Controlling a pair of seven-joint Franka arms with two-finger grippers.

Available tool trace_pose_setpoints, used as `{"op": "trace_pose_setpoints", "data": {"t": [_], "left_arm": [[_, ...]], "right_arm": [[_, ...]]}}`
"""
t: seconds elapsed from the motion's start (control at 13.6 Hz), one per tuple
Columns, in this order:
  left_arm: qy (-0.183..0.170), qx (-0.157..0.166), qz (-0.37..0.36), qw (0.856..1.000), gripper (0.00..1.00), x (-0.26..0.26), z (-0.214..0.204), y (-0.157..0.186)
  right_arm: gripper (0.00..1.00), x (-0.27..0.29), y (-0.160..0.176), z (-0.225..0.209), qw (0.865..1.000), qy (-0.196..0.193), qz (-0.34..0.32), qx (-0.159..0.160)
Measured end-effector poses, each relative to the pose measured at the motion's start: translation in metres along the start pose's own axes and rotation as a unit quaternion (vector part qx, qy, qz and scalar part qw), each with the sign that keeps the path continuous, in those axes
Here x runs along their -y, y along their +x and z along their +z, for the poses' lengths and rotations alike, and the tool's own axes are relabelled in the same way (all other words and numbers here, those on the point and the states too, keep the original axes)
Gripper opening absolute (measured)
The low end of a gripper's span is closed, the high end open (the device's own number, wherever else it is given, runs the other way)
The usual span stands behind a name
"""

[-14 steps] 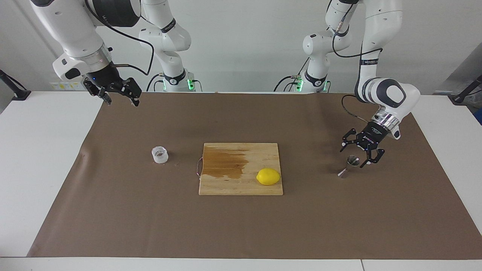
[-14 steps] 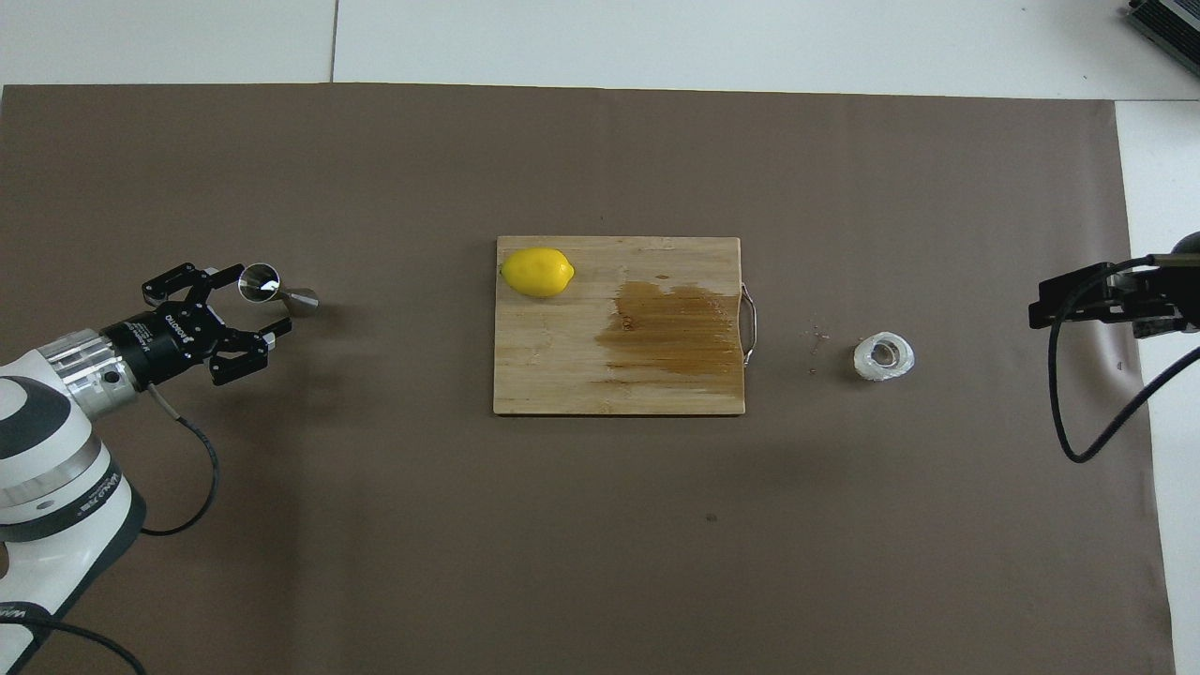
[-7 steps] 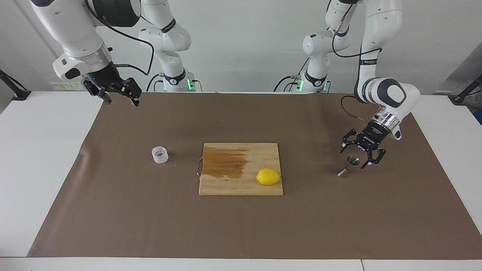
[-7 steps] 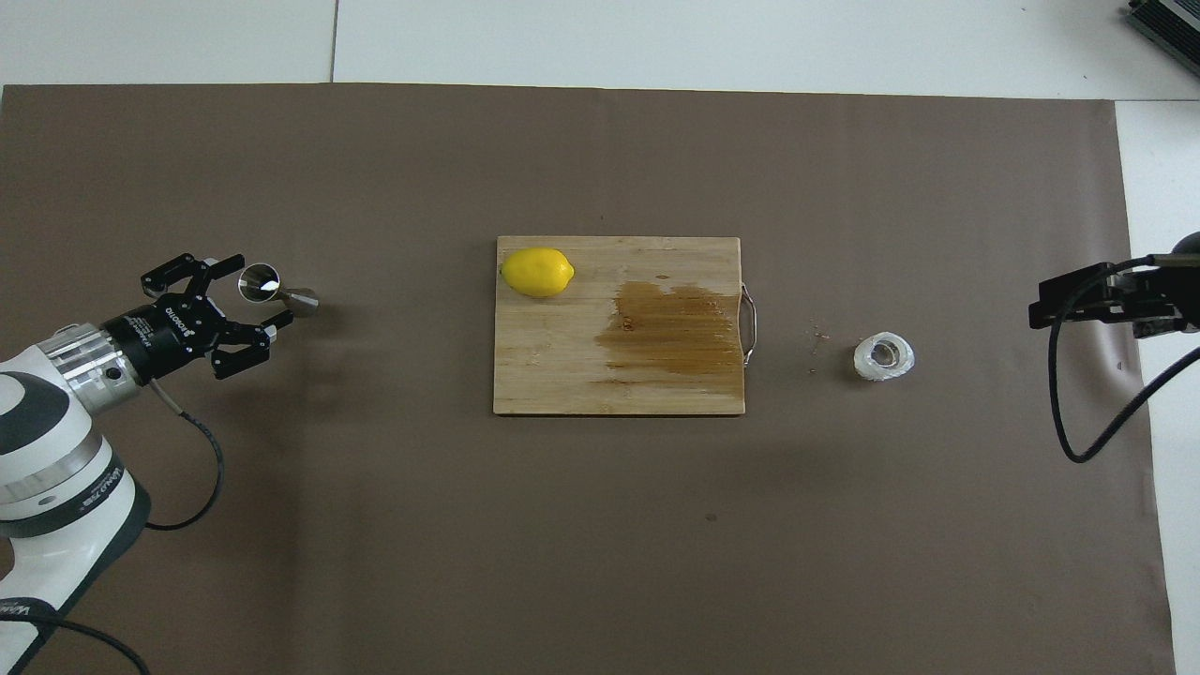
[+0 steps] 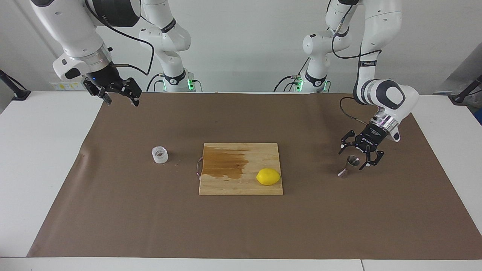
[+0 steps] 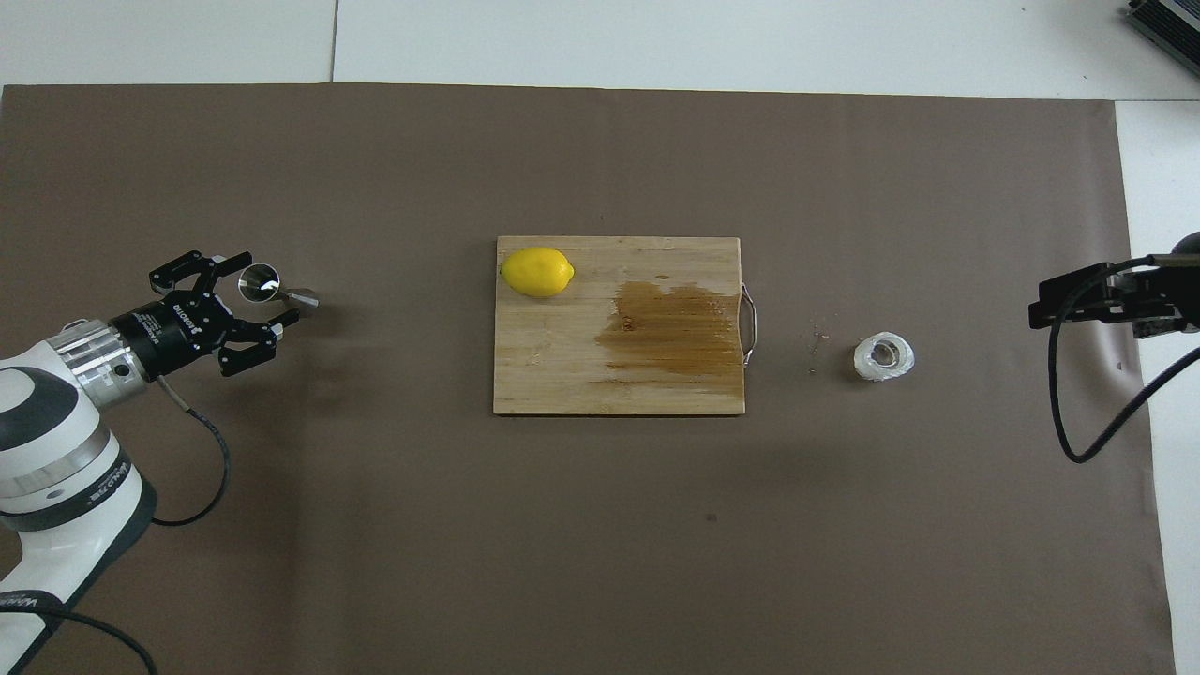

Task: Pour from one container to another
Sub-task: 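Close the left gripper around the small metal cup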

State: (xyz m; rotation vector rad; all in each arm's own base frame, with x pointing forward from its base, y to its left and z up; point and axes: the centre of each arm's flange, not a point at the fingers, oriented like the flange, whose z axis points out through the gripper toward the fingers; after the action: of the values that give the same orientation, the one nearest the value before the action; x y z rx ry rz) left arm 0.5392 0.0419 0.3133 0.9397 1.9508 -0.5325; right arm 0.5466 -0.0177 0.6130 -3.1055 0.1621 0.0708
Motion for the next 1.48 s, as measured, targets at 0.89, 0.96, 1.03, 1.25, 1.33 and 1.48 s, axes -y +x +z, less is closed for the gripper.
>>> {"op": "trace_pose_setpoints", "data": {"t": [0.89, 0.96, 1.03, 1.25, 1.33, 1.48], "left_arm": [[-0.003, 0.000, 0.000, 1.000, 0.96, -0.0030, -0.0015, 0.0016], [-0.004, 0.001, 0.001, 1.000, 0.95, -0.0034, -0.0015, 0.0007], [-0.004, 0.002, 0.002, 1.000, 0.93, -0.0038, -0.0015, -0.0002], [-0.004, 0.002, 0.002, 1.000, 0.90, -0.0043, -0.0015, -0.0012], [-0.004, 0.002, 0.003, 1.000, 0.89, -0.0041, -0.0012, -0.0013], [-0.004, 0.002, 0.003, 1.000, 0.84, -0.0040, -0.0011, -0.0014]], "right_arm": [[1.00, 0.0000, 0.0000, 0.0000, 1.000, 0.000, 0.000, 0.000], [1.00, 0.0000, 0.0000, 0.0000, 1.000, 0.000, 0.000, 0.000], [1.00, 0.0000, 0.0000, 0.0000, 1.000, 0.000, 0.000, 0.000], [1.00, 0.0000, 0.0000, 0.0000, 1.000, 0.000, 0.000, 0.000], [1.00, 0.0000, 0.0000, 0.0000, 1.000, 0.000, 0.000, 0.000], [1.00, 0.0000, 0.0000, 0.0000, 1.000, 0.000, 0.000, 0.000]]}}
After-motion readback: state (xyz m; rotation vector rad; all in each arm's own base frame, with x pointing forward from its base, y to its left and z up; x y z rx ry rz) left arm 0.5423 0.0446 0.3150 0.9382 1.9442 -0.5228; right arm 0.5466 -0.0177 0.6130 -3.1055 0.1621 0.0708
